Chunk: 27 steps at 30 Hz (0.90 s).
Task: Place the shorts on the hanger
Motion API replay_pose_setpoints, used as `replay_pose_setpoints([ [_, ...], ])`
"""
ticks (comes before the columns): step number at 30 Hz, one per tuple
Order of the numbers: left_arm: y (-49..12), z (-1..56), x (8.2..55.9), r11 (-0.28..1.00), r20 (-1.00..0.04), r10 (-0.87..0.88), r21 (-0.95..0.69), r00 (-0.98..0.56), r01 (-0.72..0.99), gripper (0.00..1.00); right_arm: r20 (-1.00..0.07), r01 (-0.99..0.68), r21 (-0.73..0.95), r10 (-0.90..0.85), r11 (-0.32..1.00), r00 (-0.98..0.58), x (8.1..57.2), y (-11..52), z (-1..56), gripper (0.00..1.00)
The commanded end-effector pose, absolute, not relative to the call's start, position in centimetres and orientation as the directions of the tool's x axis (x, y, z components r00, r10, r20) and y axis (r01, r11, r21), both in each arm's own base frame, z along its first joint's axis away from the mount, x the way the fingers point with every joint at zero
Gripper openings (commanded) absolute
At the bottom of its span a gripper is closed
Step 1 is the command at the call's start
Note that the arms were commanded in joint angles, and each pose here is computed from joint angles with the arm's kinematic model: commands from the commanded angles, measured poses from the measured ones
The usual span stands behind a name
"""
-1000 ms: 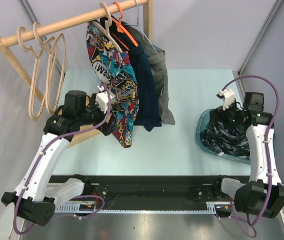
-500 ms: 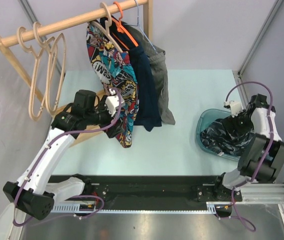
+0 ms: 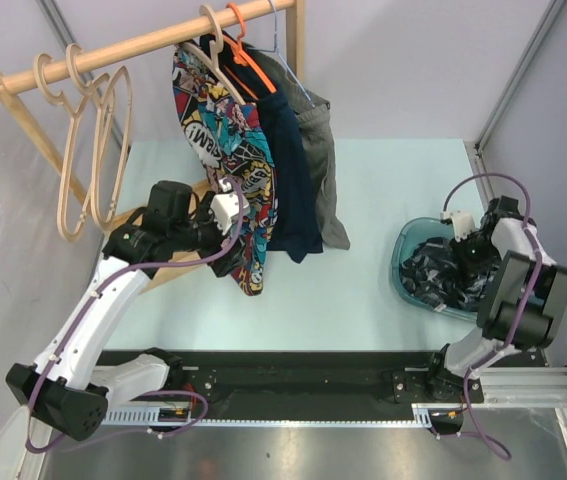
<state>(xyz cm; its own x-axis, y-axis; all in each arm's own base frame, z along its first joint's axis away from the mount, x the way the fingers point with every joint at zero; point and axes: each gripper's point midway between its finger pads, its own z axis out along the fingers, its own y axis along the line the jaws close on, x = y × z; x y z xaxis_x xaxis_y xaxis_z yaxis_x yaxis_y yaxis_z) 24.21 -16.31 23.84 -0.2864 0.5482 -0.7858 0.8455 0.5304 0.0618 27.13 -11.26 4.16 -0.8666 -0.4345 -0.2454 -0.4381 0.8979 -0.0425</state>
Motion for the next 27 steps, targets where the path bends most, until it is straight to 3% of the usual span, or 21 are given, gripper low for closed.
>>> replay_pose_setpoints([
  [1,-17.3,26.3,24.0,0.500,-0.833,0.510,0.087,-0.212,0.862,1.00,-0.513,-0.443,-0.077,-0.417,0.893,-0.751,29.7,-8.1,13.1,0.00],
  [7,-18.4,28.8,24.4,0.471,-0.868,0.472,0.098,-0.157,0.876,1.00,-0.836,-0.513,-0.033,-0.305,0.858,-0.456,30.0,-1.2,27.1,0.00],
  [16,-19.7,33.0,25.9,0.507,-0.916,0.373,0.069,-0.147,0.859,1.00,-0.985,-0.726,-0.023,-0.138,0.687,-0.100,28.1,9.6,41.7,0.00],
  [21,-19.9,33.5,25.2,0.506,-0.939,0.324,0.071,-0.114,0.859,1.00,-0.990,-0.856,-0.101,-0.132,0.506,0.038,25.7,15.5,42.9,0.00],
  [24,-19.7,32.7,25.0,0.503,-0.934,0.334,0.063,-0.127,0.862,1.00,-0.982,-0.888,-0.019,-0.175,0.459,-0.070,26.2,17.9,39.7,0.00],
  [27,-19.8,31.5,24.3,0.471,-0.920,0.365,0.053,-0.140,0.881,1.00,-0.964,-0.941,0.074,-0.218,0.331,-0.153,24.6,21.4,36.3,0.00],
])
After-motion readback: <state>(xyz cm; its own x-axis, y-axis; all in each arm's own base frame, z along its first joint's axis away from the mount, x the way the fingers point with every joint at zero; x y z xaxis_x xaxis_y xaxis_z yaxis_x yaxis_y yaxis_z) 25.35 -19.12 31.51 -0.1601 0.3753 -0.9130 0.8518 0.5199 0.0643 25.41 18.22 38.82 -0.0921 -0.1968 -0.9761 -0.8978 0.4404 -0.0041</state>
